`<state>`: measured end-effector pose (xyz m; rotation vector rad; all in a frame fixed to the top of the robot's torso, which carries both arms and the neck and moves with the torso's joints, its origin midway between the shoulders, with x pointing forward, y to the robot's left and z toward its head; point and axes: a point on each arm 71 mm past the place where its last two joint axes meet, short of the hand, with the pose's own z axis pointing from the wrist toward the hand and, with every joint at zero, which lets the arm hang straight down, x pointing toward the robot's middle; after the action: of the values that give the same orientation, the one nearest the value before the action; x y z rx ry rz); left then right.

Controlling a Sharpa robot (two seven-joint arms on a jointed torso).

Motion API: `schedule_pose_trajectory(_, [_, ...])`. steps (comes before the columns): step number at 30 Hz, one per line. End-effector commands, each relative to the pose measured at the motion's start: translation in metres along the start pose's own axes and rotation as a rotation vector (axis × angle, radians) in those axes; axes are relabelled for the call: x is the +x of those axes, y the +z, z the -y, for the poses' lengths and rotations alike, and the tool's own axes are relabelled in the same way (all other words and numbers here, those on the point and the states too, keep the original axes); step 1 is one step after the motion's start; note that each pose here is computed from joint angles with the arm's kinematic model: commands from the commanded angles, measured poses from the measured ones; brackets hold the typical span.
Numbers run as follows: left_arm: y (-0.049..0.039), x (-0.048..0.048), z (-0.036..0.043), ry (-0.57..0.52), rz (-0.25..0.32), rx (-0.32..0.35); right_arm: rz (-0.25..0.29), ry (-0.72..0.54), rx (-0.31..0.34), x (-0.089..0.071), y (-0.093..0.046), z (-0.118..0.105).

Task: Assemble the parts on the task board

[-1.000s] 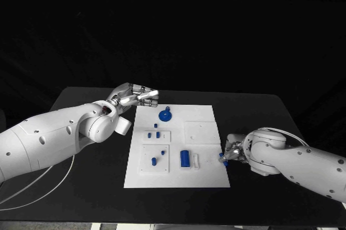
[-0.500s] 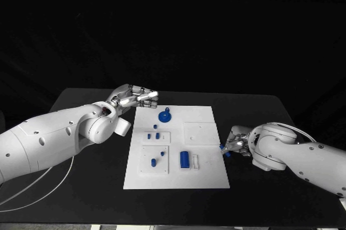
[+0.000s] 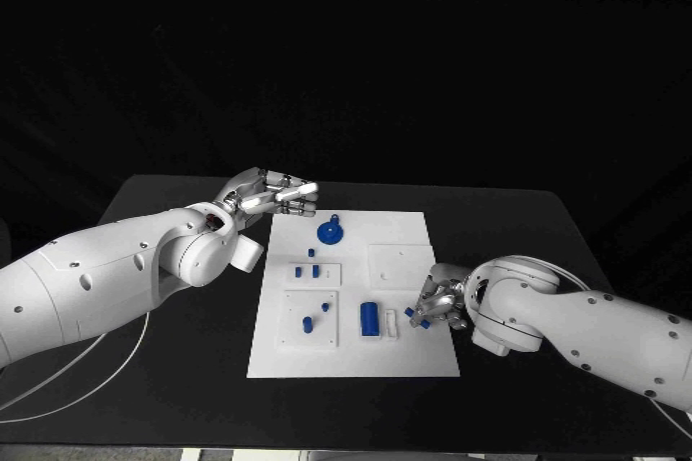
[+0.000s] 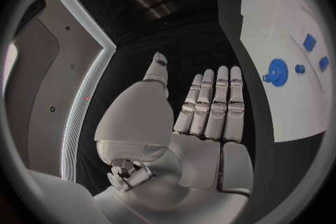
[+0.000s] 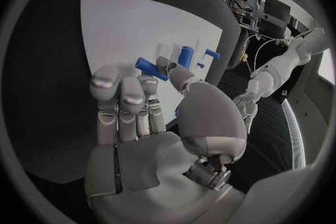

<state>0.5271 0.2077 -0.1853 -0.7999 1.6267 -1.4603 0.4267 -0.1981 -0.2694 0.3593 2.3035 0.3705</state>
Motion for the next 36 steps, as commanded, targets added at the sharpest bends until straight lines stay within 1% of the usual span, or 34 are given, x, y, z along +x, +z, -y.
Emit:
schedule_pose_trajectory(1, [0.0009,0.0028,0.0011,-0.011,-0.016,0.006,-0.035,0.023,-0.009,0.008,0.004,-0.003])
schedule_pose_trajectory(6, [0.0012,0.0036,0.0010,-0.011,-0.019,0.005,-0.040,0.025,-0.018,0.015,0.008,-0.010])
schedule_pose_trajectory(22, [0.0013,0.0040,0.0005,-0.010,-0.021,0.001,-0.031,0.036,-0.049,0.021,0.012,-0.023])
schedule_pose_trajectory(27, [0.0014,0.0042,0.0003,-0.010,-0.021,-0.001,-0.039,0.033,-0.054,0.022,0.012,-0.025])
schedule_pose_trajectory(36, [0.0012,0.0043,0.0000,-0.009,-0.023,-0.004,-0.067,0.017,-0.045,0.024,0.015,-0.025])
